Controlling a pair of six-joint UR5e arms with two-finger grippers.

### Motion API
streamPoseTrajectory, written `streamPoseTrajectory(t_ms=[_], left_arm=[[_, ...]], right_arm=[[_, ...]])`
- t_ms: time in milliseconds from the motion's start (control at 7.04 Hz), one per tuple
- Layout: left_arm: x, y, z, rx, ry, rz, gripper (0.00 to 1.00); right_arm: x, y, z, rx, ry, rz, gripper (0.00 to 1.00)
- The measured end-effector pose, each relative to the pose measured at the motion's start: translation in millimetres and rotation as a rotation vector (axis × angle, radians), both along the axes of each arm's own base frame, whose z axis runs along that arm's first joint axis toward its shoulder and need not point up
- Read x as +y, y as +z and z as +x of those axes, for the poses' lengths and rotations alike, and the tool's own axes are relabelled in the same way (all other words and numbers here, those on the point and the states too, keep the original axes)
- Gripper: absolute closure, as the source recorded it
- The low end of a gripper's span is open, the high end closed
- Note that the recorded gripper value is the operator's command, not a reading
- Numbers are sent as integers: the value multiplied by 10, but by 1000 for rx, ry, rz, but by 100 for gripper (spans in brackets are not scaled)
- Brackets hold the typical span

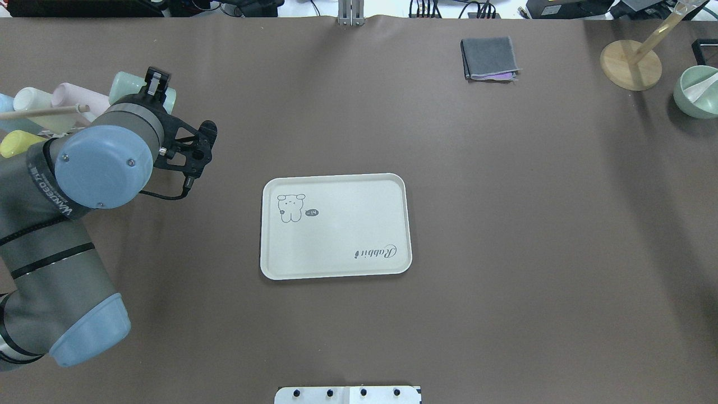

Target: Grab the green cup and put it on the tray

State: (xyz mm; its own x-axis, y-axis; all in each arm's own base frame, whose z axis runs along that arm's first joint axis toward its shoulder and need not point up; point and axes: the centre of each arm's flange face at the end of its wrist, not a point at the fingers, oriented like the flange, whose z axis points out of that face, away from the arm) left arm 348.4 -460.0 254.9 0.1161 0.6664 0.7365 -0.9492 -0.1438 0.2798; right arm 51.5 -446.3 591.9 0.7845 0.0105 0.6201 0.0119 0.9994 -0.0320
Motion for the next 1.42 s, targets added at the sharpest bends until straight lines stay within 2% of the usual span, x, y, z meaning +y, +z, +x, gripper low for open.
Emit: streamPoseTrajectory(t_ms=[426,710,1136,1420], left_arm=[[-16,-66,166,198,23,95,55],[51,-66,355,412,96,31,56],[173,-127,663,818,227,-88,57],[231,-209,936,1046,289,-145,57]], right_arm=[[-38,-55,-3,-2,1,12,0],[-47,-50,-3,-2,1,11,0],[-59,-58,-3,-1,1,13,0],[-57,-48,-3,-1,1,12,0]])
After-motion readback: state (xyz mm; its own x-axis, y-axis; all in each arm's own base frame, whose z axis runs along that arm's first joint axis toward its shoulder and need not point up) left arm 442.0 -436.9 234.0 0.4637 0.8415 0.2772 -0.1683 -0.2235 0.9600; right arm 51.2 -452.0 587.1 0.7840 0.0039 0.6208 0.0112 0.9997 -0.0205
